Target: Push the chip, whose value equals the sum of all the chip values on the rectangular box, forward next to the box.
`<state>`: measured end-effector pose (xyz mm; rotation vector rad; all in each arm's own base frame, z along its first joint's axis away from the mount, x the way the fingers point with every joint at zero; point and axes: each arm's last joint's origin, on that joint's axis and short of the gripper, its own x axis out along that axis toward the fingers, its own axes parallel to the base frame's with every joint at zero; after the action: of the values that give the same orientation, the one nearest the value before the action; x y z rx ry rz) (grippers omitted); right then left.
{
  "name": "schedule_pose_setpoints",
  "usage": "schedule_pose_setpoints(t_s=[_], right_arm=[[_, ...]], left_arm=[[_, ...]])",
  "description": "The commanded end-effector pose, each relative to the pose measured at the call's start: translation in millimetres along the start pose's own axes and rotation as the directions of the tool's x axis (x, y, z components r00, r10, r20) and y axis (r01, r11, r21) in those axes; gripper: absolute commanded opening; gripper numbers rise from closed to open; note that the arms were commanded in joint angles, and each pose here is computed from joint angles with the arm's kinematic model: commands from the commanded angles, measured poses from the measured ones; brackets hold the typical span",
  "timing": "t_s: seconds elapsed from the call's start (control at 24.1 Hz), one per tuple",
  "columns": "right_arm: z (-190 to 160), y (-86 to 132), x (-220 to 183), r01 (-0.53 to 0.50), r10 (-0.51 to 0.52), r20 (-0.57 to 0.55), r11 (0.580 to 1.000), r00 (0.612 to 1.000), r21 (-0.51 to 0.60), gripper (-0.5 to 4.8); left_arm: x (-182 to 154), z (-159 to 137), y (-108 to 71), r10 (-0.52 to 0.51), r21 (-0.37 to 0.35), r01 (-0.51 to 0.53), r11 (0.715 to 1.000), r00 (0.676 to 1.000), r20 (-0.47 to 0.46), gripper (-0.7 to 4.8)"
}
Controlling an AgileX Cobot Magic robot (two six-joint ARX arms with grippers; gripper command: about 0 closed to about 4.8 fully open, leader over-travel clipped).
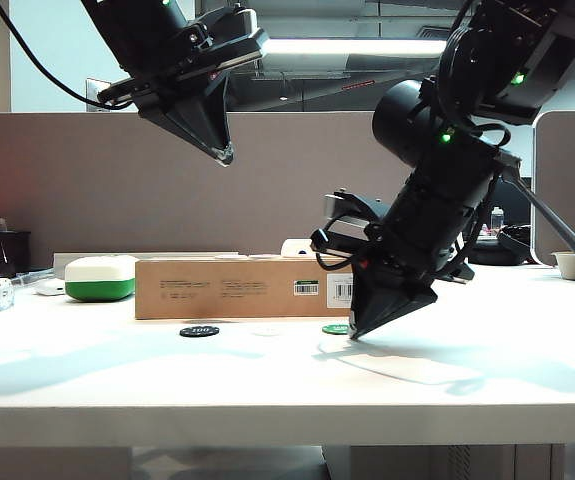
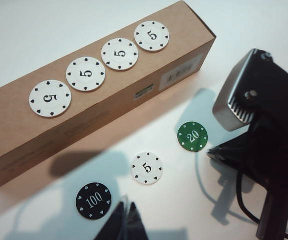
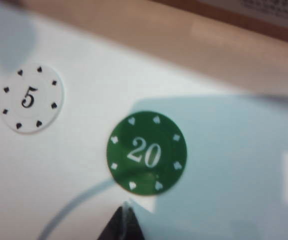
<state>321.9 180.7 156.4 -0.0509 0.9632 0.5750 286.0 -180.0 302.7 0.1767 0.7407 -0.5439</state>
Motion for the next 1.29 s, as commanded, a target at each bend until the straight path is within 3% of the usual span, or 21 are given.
schedule_pose_setpoints(t_s=[0.04, 0.5, 0.66, 1.29], right_arm=[[-5, -1, 7, 0.007, -0.007, -0.03, 1.0, 1.0, -0.006, -0.05], [-7, -5, 20, 0.051, -0.051, -0.012, 0.999, 0.999, -0.008, -0.05], [-5, -8, 23, 0.124, -0.124, 0.017, 0.992, 0.992, -0.01, -0.05], [-2, -8, 30, 0.117, -0.116, 0.08, 0.993, 0.99, -0.008, -0.05]], left_arm=[[-1, 2, -0.6, -0.001, 0.002, 0.001, 1.0, 1.0, 0.013, -0.05], [-1, 2, -0.6, -0.001, 0.002, 0.001, 1.0, 1.0, 0.013, -0.05], [-1, 2, -0.6, -0.001, 0.002, 0.001, 1.0, 1.0, 0.013, -0.05], [-1, 2, -0.6, -0.001, 0.002, 0.001, 1.0, 1.0, 0.013, -0.05]])
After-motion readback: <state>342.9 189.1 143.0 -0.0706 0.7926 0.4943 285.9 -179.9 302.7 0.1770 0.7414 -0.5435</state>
